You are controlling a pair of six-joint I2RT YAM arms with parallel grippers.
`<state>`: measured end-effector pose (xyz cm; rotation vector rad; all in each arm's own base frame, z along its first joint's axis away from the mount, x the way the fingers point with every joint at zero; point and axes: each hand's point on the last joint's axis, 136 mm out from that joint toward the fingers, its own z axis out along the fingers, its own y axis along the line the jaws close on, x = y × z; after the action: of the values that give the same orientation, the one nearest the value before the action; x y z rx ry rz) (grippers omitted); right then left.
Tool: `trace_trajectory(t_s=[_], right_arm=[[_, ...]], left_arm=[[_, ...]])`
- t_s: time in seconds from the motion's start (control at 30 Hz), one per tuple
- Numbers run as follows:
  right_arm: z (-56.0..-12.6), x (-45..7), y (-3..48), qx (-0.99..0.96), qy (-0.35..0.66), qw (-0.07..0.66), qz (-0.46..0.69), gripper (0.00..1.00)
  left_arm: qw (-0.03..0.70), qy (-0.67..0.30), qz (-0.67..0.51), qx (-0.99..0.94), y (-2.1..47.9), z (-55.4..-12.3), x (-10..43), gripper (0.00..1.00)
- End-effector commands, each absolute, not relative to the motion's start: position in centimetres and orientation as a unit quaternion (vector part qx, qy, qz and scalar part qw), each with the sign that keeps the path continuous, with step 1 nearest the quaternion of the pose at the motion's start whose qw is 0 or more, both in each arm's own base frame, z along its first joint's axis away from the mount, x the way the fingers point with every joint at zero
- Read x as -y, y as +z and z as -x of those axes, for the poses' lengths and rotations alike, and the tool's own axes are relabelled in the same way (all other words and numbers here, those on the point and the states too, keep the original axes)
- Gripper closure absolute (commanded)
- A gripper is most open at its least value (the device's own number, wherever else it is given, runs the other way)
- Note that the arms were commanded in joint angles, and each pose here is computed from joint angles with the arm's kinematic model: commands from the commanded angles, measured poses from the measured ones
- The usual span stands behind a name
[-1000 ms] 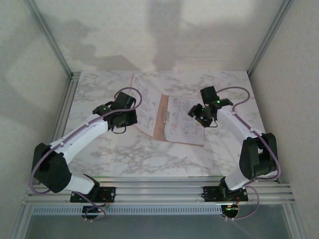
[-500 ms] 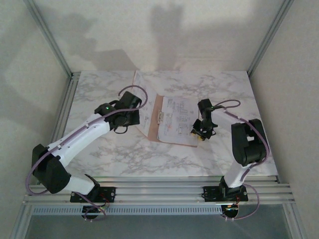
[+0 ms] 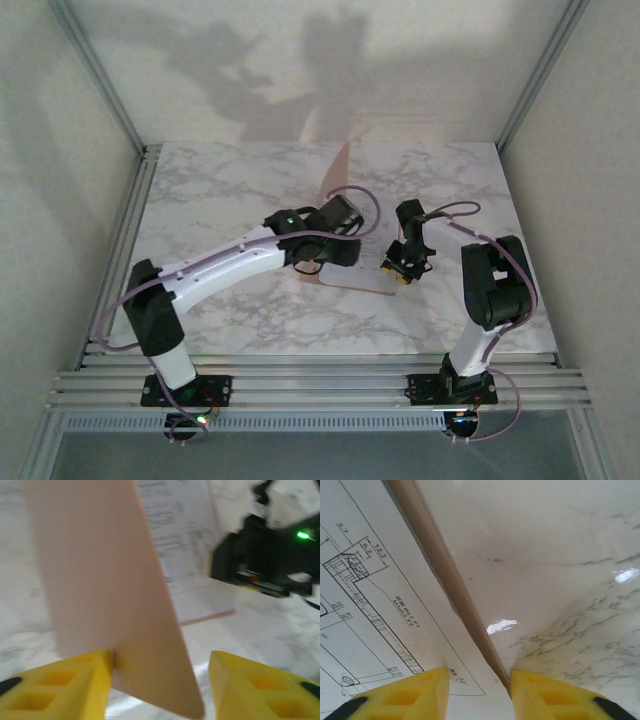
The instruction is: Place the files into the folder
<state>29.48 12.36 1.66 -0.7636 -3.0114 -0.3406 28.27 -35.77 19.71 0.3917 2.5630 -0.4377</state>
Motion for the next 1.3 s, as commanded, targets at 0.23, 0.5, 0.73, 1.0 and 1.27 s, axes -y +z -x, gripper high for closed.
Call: trace_trajectory(t_s=[0.23,0.5,0.73,1.0,1.27], right_arm=[[-29.3,-6.2,8.4,0.954,0.032,-0.096,0.281,0.45],[-30.0,-4.1,16.0,0.941,0.044,-0.198,0.270,0.02],[-31.8,-6.4,22.5,0.916,-0.075,-0.345,0.189,0.01],[-31.6,-3.0,21.8,0.902,0.007,-0.393,0.177,0.01],[-31.9,-1.4,14.5,0.876,0.074,-0.469,0.082,0.01]], left_arm=[[0.253,-0.327,-0.148,-0.898,23.8,-28.9,43.5,0.30],[0.310,-0.352,-0.018,-0.883,27.1,-33.4,36.5,0.00],[0.409,-0.273,0.129,-0.861,29.6,-36.8,23.1,0.00],[0.509,-0.029,0.301,-0.806,30.3,-34.4,6.3,0.01],[0.615,0.079,0.311,-0.720,26.6,-29.2,-0.6,0.00]])
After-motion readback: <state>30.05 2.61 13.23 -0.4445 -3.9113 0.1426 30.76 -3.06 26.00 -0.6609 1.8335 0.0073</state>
